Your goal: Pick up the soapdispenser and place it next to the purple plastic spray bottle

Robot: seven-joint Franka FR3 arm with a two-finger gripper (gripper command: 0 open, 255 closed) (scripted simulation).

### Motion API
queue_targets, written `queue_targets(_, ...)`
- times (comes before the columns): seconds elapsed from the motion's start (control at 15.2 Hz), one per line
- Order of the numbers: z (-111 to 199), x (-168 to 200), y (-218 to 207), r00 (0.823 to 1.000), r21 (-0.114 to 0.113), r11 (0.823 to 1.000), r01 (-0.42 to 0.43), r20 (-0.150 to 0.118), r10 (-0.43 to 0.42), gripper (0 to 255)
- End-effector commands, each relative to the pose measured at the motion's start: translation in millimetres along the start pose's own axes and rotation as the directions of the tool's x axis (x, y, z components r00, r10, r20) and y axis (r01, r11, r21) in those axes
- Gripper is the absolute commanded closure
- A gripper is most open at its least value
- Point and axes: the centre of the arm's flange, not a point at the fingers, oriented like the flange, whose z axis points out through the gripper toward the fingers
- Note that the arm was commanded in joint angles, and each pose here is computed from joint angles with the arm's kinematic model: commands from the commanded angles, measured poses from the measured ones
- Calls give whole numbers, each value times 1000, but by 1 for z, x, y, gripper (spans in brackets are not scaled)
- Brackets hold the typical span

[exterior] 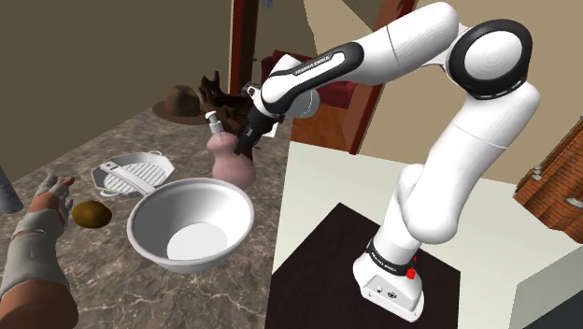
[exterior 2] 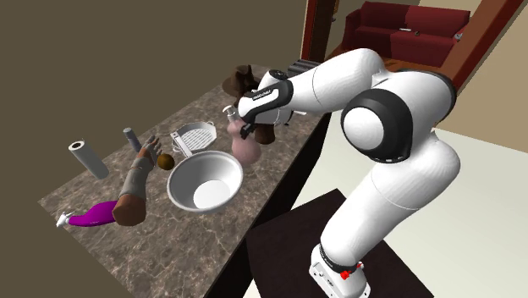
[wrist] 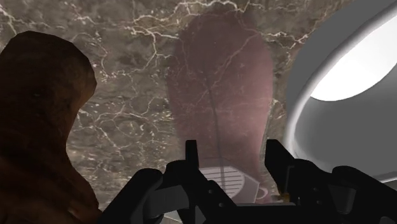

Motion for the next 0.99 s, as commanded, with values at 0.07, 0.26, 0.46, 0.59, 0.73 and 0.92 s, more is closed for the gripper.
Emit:
queue_targets(0.07,-15,8,0,1000,-1,1000,0,-1,0,255)
queue_targets(0.26,-30,14,0,1000,-1,1000,0,-1,0,255)
queue_targets(0.46,-44,21,-1,1000,-1,1000,0,-1,0,255)
queue_targets(0.59,-54,25,-1,1000,-1,1000,0,-1,0,255)
queue_targets(0.73,-63,29,-2,1000,-1,1000,0,-1,0,255)
queue_targets(0.92,-78,36,-3,1000,-1,1000,0,-1,0,255)
